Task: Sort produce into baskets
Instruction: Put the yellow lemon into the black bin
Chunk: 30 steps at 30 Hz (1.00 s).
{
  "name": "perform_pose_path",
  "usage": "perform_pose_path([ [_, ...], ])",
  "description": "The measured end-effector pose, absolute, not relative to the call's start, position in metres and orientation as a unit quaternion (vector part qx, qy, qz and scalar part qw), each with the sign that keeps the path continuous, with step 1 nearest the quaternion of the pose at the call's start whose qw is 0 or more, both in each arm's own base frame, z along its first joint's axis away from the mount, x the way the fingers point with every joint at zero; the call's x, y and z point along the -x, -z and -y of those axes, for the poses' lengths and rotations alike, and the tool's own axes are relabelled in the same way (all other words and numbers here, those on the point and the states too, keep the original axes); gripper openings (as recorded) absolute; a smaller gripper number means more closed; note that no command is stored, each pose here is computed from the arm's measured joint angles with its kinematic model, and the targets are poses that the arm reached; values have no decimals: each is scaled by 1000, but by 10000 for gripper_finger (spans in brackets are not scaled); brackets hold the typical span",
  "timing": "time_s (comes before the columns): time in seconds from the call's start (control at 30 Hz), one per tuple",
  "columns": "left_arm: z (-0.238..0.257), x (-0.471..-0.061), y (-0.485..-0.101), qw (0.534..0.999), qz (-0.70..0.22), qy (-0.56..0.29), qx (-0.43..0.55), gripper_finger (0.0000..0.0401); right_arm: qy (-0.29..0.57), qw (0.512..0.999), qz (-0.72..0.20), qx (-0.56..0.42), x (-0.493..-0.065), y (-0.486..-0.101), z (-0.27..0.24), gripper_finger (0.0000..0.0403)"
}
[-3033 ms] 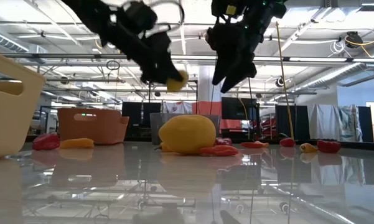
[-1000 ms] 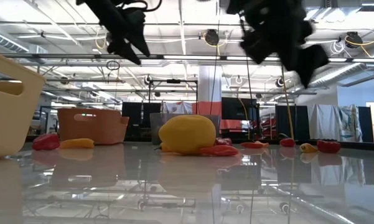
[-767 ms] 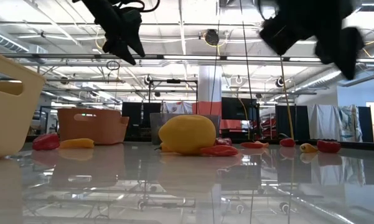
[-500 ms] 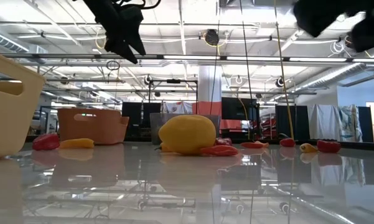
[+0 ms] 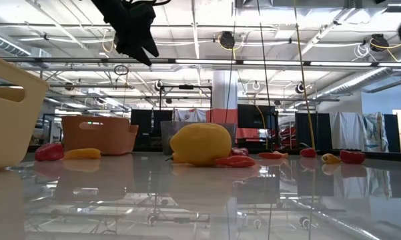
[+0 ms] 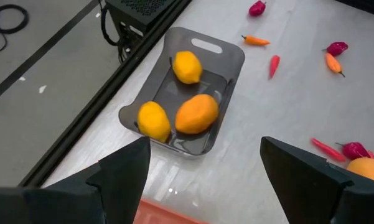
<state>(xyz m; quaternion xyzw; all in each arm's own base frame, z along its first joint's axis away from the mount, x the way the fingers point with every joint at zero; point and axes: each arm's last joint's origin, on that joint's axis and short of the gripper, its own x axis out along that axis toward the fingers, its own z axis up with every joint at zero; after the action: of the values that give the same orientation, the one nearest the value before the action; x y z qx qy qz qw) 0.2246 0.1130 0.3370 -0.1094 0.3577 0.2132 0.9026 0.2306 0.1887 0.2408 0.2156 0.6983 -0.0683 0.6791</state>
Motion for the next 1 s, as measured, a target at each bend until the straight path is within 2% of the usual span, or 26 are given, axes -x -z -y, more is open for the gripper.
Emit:
perform_pose_path([
  [0.27,-113,-225,-337,903,-357,-213,108,311,103,657,-721,-196,-212,-213,-191,270],
  [0.47,-113,-225,-338,905,-353,-213,107,311,93,671,-712,-185,-211,-197,-188,270],
  [0.87,-113,-225,-338,905,-353,-213,107,311,93,670,-718,-162,-213,-163,-190,269],
  [1.0,-113,-225,-338,905,-353,-213,107,311,101,668,-721,-155,-214,-159,-189,256],
])
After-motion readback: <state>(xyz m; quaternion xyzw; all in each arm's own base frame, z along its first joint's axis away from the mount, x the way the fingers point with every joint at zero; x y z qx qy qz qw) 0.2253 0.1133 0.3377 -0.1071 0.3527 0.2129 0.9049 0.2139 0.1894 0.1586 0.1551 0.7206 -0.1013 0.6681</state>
